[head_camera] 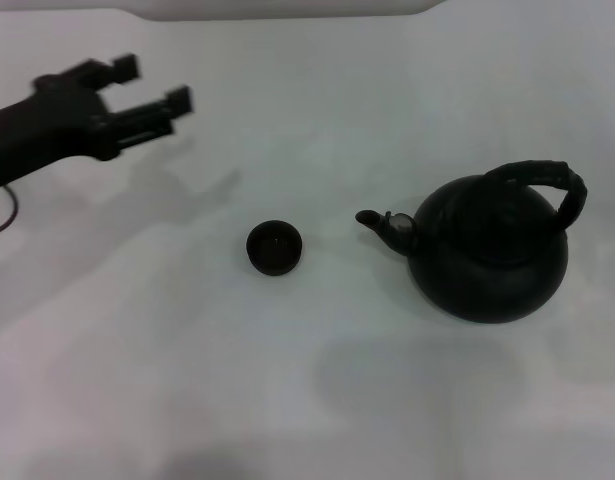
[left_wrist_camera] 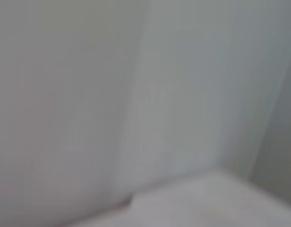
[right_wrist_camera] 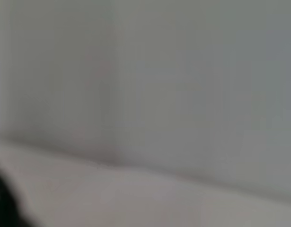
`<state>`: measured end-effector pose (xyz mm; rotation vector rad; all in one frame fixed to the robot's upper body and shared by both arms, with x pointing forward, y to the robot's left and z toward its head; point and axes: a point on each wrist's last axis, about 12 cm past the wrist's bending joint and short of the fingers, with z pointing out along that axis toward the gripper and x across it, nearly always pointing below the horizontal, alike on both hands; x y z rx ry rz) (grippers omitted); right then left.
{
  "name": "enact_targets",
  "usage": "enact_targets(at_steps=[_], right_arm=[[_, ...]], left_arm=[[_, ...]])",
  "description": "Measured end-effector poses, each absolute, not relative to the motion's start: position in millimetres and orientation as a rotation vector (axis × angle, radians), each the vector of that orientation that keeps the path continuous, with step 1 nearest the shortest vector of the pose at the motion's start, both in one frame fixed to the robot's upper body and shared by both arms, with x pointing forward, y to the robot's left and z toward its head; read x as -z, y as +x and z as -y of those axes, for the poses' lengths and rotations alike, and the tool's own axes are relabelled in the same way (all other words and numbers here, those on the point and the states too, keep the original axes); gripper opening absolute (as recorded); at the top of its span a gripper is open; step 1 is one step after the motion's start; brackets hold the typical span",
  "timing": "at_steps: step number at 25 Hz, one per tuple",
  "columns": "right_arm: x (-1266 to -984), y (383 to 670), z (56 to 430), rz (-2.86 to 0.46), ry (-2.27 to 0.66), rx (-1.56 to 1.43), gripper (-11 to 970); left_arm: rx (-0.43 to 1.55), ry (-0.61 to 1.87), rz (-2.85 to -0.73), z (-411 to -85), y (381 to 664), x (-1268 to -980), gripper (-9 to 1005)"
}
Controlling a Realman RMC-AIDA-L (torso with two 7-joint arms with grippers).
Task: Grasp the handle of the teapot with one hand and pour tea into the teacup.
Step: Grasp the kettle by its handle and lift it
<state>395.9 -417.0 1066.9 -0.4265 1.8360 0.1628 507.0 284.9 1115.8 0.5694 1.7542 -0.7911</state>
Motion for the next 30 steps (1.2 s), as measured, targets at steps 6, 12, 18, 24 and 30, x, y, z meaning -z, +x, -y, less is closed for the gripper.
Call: enact_targets(at_steps=[6, 12, 18, 24, 30], right_arm=[[-1084.1, 401.5, 394.0, -1.932, -0.541, -0.411, 884], [-1090.3, 410.7, 371.2, -1.902, -0.63, -0.551, 884], [-1085.2, 427.9, 350.2, -1.883, -0.695, -0.62, 881], [-1080.5, 442.8, 344.2, -1.883, -0.702, -0.629, 874], [-1073.9, 450.7, 342.5, -1.912, -0.679, -0.576, 872]], left_arm=[[0.747, 0.421, -1.543, -309.8, 478.8, -1074.3, 872], [0.738, 0.349, -1.531, -315.8, 466.8, -1057.0, 871], [0.74, 0.348, -1.526, -315.4, 465.3, -1056.1, 870], [0.746, 0.347, -1.524, -315.3, 464.5, -1056.1, 868], [0.748, 0.349, -1.524, -315.4, 464.0, -1056.2, 867]])
